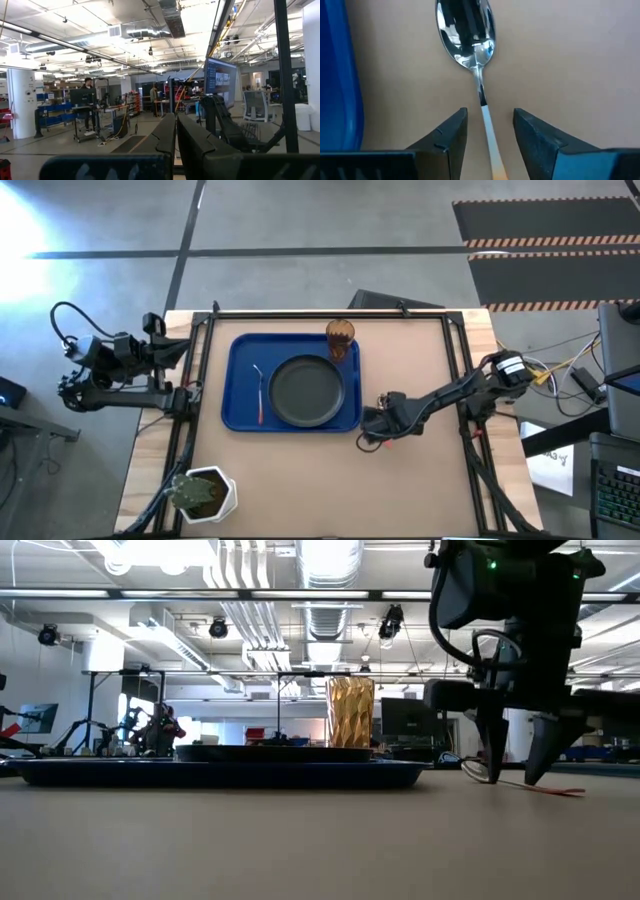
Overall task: Pick and place plate/cup/fork/spoon on tray
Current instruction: Move the orange spoon to the bottom left of the table
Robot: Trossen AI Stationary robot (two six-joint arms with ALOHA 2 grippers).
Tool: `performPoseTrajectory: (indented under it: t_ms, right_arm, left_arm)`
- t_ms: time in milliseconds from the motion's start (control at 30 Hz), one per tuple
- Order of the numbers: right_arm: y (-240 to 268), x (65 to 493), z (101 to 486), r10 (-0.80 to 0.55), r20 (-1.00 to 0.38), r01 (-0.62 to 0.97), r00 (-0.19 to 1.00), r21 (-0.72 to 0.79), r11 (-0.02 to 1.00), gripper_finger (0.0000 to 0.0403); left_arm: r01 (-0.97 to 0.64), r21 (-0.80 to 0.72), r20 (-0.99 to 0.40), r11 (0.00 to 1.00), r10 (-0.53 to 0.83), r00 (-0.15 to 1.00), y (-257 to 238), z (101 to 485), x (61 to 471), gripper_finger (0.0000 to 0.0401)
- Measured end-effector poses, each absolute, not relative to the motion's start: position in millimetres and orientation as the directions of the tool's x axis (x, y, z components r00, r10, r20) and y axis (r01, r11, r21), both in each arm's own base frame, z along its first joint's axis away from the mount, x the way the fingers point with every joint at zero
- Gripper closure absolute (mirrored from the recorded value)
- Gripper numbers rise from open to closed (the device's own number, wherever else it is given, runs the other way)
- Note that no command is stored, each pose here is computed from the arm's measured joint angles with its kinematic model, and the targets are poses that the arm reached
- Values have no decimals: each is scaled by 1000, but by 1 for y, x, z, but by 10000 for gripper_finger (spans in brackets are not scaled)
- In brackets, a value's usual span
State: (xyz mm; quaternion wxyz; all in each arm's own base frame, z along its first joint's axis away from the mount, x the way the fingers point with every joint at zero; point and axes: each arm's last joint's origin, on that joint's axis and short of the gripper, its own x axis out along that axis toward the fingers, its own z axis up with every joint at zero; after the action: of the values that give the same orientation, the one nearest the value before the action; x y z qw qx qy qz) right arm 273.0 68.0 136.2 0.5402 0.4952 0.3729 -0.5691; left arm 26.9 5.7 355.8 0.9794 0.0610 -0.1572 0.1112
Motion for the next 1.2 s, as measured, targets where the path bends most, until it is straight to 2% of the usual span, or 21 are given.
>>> performPoseTrajectory:
  t_ms: [267, 333, 467, 500, 800, 933, 1200]
  right_arm:
    - [60, 272, 132, -242, -967, 984, 74, 111, -140, 267]
    - [59, 272, 131, -238, -969, 985, 67, 103, -139, 294]
    - [59, 272, 131, -245, -967, 988, 68, 100, -121, 377]
    - [59, 272, 131, -245, -967, 987, 71, 103, -120, 383]
    - [61, 276, 135, -240, -967, 989, 82, 109, -103, 394]
    - [72, 292, 153, -209, -965, 982, 162, 179, -66, 394]
    - [106, 322, 214, -160, -923, 936, 349, 351, 13, 394]
  left_arm:
    - [-237, 85, 321, 968, 199, 926, 6, 356, 27, 401]
    - [-237, 85, 321, 968, 199, 926, 6, 356, 27, 401]
    - [-238, 85, 321, 968, 199, 926, 6, 356, 27, 401]
    - [-238, 85, 321, 968, 199, 926, 6, 356, 27, 401]
    - [-240, 85, 321, 967, 202, 925, 6, 356, 27, 401]
    - [-240, 84, 321, 967, 202, 925, 6, 356, 27, 401]
    - [-240, 85, 321, 967, 202, 925, 6, 356, 27, 401]
